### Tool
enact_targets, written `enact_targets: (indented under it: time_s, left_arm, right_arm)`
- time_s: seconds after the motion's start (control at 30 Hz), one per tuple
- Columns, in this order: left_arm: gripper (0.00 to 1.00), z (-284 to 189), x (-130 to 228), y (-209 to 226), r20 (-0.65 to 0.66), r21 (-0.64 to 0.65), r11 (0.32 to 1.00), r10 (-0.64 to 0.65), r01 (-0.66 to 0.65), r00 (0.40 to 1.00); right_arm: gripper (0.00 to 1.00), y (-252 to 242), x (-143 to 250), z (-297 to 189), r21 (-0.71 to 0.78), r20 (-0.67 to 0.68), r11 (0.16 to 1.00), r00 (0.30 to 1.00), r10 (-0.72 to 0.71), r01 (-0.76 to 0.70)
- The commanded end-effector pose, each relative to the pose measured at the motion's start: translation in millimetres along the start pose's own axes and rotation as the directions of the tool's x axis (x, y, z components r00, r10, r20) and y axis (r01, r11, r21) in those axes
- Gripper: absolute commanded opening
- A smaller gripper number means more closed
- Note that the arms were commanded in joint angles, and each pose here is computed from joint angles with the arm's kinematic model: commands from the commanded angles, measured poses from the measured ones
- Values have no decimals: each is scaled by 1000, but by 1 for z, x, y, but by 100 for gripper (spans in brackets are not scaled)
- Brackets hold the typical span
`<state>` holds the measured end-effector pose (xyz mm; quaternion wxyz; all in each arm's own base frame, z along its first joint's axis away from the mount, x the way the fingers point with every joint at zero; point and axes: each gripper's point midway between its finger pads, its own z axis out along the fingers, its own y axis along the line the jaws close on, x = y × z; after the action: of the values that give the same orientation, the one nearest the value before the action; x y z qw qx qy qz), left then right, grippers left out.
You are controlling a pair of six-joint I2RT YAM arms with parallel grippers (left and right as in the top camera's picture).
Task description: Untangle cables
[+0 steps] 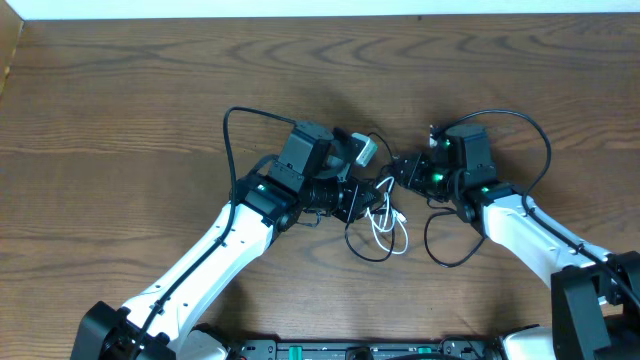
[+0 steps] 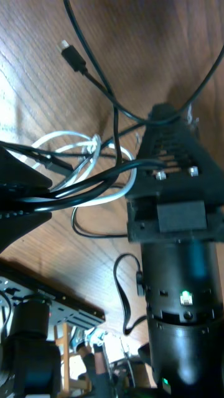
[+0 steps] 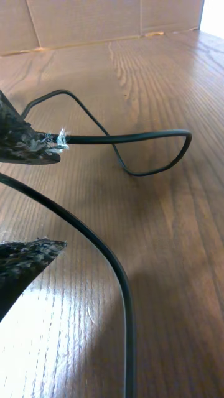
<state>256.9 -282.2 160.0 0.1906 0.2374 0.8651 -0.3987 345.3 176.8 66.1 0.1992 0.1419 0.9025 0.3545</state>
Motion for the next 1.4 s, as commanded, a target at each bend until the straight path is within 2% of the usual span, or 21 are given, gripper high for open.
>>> enact_targets:
  time_s: [0.0,0.37,0.43,0.5,0.57,0.73,0.8,0.9,1.03,1.3,1.37]
  left_arm:
    - [7,-4,-1,-13,2,54,998,28,-28,1000]
    - [7,-4,0,-20,-4,97,995,33,-33,999]
    - [7,-4,0,-20,-4,96,995,36,-35,999]
    - [7,-4,0,-20,-4,96,995,36,-35,999]
    - [7,-4,0,-20,-4,96,995,36,-35,999]
    - [7,-4,0,-20,-3,93,995,36,-35,999]
    - [7,-4,0,-20,-3,93,995,36,-35,999]
    - [7,-4,0,-20,-3,93,995,35,-35,999]
    - [7,-4,0,-20,-3,93,995,35,-35,999]
    - [7,-7,-2,-22,6,95,995,42,-43,999]
    - [7,-10,-3,-24,14,97,994,48,-49,999]
  right_arm:
    - [34,-2,2,5,31,11,999,1000,-8,8]
    - [29,2,10,11,61,17,997,999,-39,38]
    - [29,0,15,11,71,4,997,999,32,-32]
    - [38,-3,23,12,91,-9,975,979,203,-201]
    - [45,-2,26,12,88,-11,950,953,303,-301]
    - [50,6,34,12,72,-54,891,891,451,-447]
    - [46,9,36,12,69,-72,863,860,504,-500]
    - [31,11,39,12,71,-89,822,818,569,-564]
    - [23,14,41,12,74,-99,774,768,633,-628]
    - [11,4,34,12,86,-37,793,793,608,-603]
    - [11,-2,32,12,104,-4,788,792,610,-607]
